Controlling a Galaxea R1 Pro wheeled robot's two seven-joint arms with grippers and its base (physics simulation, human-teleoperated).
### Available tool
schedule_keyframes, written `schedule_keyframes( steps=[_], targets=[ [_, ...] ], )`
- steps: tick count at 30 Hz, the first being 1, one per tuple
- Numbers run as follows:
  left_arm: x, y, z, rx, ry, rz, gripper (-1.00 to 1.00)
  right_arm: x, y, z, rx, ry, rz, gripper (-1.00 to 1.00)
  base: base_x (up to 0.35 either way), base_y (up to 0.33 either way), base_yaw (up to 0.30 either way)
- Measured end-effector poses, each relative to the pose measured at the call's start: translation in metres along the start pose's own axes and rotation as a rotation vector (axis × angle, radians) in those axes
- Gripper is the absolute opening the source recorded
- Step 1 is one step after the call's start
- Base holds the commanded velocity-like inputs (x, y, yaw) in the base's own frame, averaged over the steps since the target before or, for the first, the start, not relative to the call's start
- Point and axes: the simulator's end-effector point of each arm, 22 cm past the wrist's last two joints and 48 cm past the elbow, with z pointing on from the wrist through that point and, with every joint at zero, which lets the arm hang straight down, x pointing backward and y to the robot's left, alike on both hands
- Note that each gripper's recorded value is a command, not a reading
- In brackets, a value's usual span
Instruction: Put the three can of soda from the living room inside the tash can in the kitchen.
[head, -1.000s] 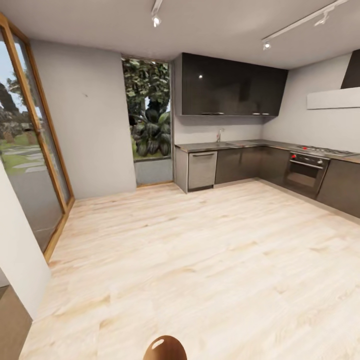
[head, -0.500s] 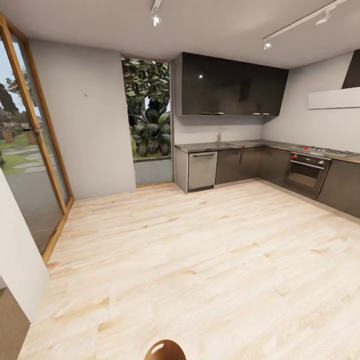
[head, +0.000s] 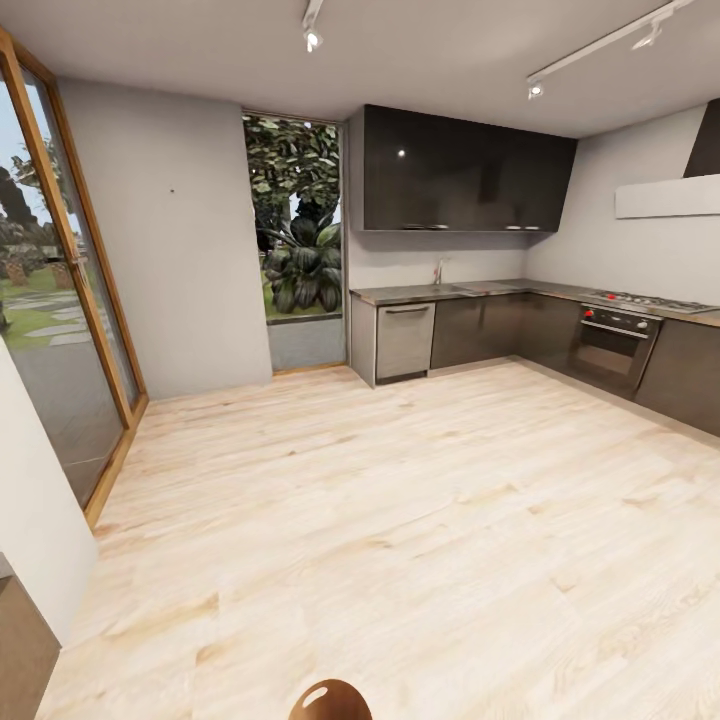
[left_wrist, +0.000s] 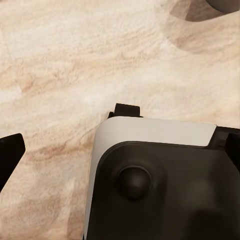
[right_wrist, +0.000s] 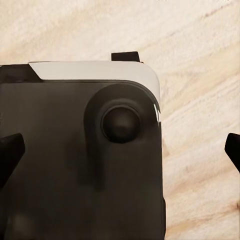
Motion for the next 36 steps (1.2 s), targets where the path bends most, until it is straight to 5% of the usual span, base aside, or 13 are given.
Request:
schedule_keyframes(
  steps=[27, 36],
  targets=[
    [0.004, 0.001, 0.000, -0.002, 0.003, -0.001, 1.00, 0.000, 0.000, 0.000, 0.000, 0.000, 0.003, 1.00, 0.000, 0.000, 0.000],
    [0.037, 0.003, -0.003, -0.008, 0.075, -0.002, 1.00, 0.001, 0.001, 0.000, -0.006, 0.006, 0.001, 1.00, 0.000, 0.000, 0.000]
  ],
)
